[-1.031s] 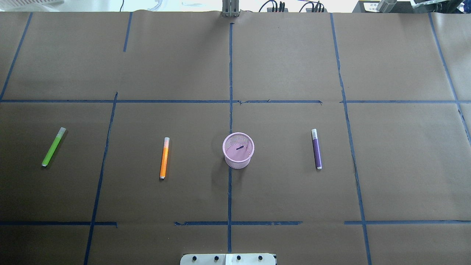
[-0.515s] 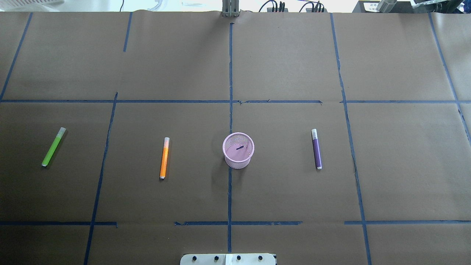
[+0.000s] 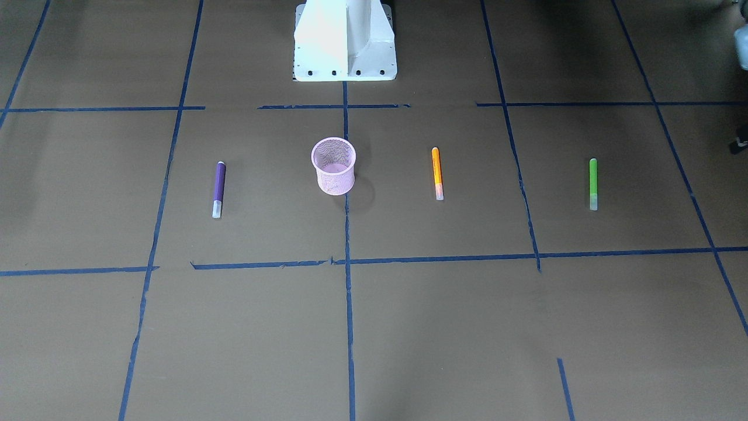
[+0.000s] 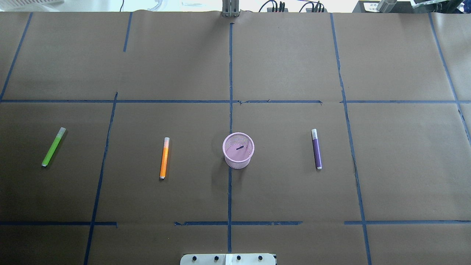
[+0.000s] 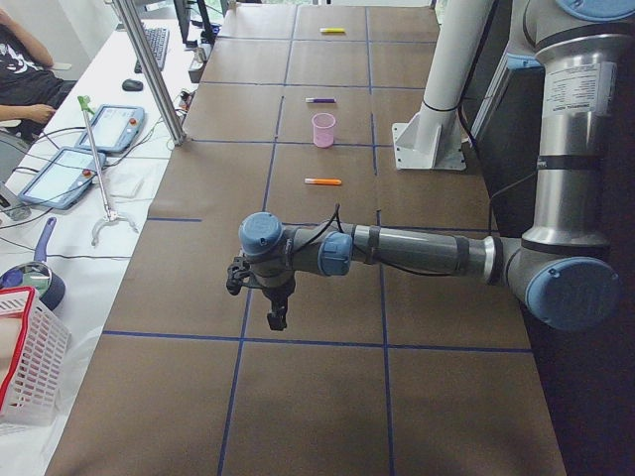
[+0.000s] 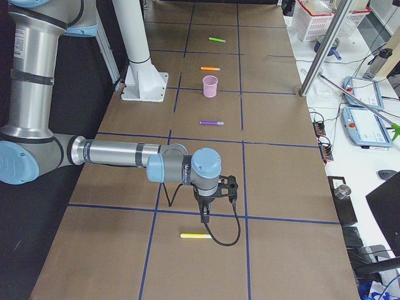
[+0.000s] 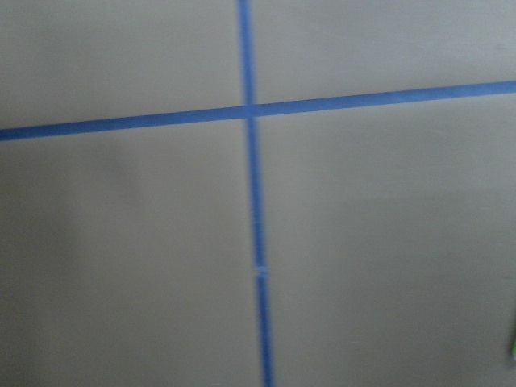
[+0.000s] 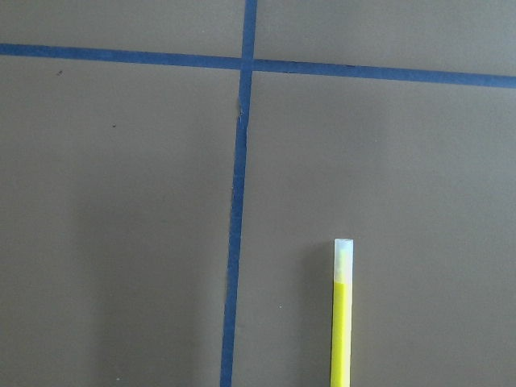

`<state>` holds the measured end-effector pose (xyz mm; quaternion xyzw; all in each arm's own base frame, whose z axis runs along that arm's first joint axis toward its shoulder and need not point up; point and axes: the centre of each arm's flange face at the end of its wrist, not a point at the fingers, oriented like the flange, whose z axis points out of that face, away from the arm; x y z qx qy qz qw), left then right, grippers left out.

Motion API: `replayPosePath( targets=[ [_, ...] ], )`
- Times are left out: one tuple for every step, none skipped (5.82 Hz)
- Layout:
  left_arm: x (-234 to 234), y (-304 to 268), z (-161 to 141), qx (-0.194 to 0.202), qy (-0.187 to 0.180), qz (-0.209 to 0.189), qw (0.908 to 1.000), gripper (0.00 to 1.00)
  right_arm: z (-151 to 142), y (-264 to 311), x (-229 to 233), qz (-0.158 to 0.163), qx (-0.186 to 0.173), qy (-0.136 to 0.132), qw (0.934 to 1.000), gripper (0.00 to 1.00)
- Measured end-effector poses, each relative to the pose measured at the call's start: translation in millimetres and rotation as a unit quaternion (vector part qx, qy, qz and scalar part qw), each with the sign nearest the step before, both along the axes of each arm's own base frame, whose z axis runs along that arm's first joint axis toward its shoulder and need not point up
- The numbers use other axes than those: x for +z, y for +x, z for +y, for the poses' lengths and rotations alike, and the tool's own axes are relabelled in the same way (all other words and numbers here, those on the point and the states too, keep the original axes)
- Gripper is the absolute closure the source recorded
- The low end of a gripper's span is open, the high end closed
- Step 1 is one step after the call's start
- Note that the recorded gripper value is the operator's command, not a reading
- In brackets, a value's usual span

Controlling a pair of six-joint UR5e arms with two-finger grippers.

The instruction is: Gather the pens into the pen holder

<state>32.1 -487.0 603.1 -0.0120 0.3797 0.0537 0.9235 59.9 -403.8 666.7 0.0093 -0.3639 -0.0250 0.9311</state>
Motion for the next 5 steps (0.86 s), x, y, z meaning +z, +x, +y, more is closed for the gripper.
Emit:
replayPosePath(
  targets=[
    [-28, 30, -7, 0.005, 0.004, 0.006, 1.0, 0.0, 5, -6, 13, 0.002, -0.008, -0.011, 0.9999, 0.0],
    [-53, 54, -20, 0.011, 0.014, 0.012, 0.9998, 0.0, 9, -15, 39, 0.009, -0.019, -0.022, 0.9995, 0.0],
    [-72, 77, -31, 0.02, 0.023, 0.017, 0.9994, 0.0, 10, -23, 77, 0.014, -0.028, -0.018, 0.9993, 0.0],
    [-83, 97, -35, 0.032, 0.028, 0.019, 0.9989, 0.0, 7, -29, 112, 0.016, -0.035, -0.012, 0.9992, 0.0],
    [-88, 114, -37, 0.045, 0.031, 0.021, 0.9983, 0.0, 3, -36, 136, 0.016, -0.041, -0.012, 0.999, 0.0]
  ],
)
